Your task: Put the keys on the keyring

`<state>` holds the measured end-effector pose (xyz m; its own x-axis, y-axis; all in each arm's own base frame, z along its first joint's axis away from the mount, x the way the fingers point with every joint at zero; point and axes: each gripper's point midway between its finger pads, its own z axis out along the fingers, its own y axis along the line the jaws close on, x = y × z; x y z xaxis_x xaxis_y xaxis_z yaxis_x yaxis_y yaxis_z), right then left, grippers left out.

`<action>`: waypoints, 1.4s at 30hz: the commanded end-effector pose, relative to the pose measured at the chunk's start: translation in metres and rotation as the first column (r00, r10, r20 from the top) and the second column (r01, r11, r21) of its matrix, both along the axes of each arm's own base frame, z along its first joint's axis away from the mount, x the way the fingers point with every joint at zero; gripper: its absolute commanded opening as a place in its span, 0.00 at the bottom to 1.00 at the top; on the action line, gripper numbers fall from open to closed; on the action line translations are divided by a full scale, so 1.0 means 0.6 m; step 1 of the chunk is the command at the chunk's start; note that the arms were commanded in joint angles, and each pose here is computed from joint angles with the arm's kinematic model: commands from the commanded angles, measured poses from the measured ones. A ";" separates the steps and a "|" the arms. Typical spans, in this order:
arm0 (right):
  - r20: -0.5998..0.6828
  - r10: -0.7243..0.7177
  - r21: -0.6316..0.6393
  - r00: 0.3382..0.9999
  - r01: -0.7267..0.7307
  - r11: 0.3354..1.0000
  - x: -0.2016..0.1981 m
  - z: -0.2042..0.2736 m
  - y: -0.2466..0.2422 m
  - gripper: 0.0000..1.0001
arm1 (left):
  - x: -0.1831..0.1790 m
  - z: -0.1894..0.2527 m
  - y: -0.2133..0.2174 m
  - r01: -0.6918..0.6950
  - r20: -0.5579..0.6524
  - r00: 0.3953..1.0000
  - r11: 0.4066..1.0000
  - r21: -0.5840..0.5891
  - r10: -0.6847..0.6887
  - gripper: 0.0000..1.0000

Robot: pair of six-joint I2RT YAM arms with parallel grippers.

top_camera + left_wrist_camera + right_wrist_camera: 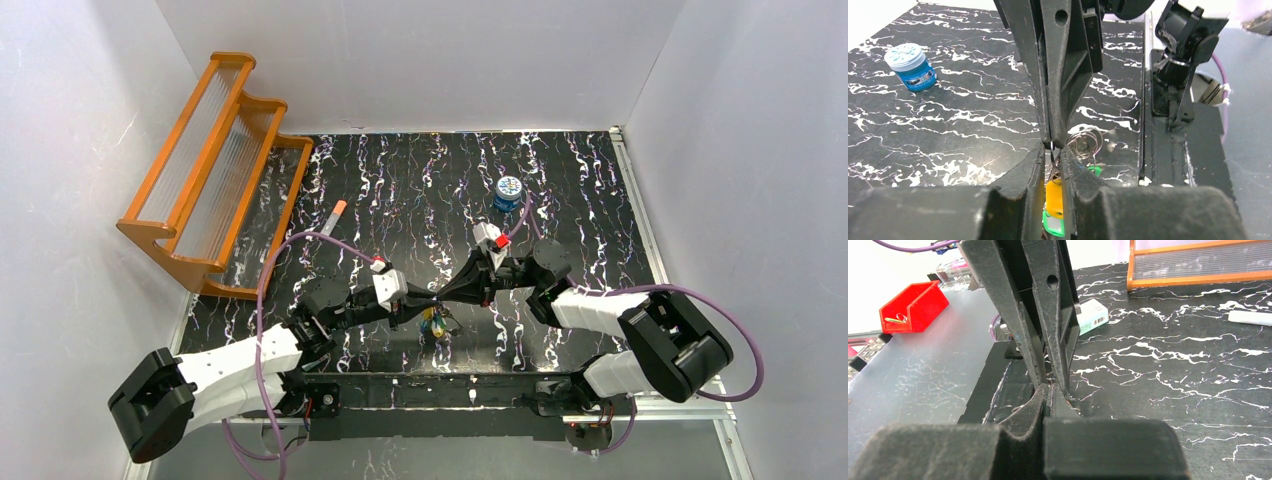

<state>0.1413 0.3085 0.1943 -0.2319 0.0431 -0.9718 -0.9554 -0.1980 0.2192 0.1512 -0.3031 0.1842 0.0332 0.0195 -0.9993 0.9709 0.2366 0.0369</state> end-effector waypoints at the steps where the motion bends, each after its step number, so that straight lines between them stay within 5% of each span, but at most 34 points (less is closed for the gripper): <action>1: 0.072 -0.033 0.055 0.997 0.029 0.998 0.013 0.034 0.005 0.01 | 0.000 0.040 -0.004 0.010 0.041 0.999 0.999 -0.048 -0.008 0.03; 8: 0.088 -0.081 0.045 0.993 0.077 0.996 0.023 0.035 0.004 0.04 | 0.006 0.006 -0.001 0.000 0.018 1.000 0.998 0.070 -0.001 0.00; 13: 0.108 -0.112 0.030 0.988 0.109 0.994 0.031 0.037 0.002 0.32 | 0.021 -0.008 0.010 -0.019 0.046 0.999 0.972 0.235 0.009 0.00; 20: 0.141 -0.136 -0.018 0.981 0.140 0.990 0.042 0.028 0.001 0.43 | 0.024 -0.005 0.015 0.012 0.050 0.998 0.930 0.367 -0.032 0.00; 34: 0.123 -0.089 -0.071 0.988 0.098 0.993 0.031 0.000 0.000 0.44 | 0.027 0.000 -0.006 0.057 0.025 0.997 0.922 0.383 -0.072 0.00; 38: 0.123 -0.067 -0.073 0.990 0.077 0.994 0.030 -0.001 0.005 0.32 | 0.025 0.003 -0.010 0.067 0.022 0.996 0.925 0.374 -0.081 0.00; 42: 0.117 -0.051 -0.098 0.992 0.062 0.993 0.027 -0.015 0.011 0.31 | 0.026 0.006 -0.010 0.065 0.026 0.996 0.927 0.368 -0.081 0.00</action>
<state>0.1568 0.3072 0.1751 -0.1723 -0.0570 -0.9834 -0.9803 -0.0882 0.1768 0.1672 -0.2993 0.1610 0.0380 0.4395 -0.8974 0.9811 0.1542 0.1171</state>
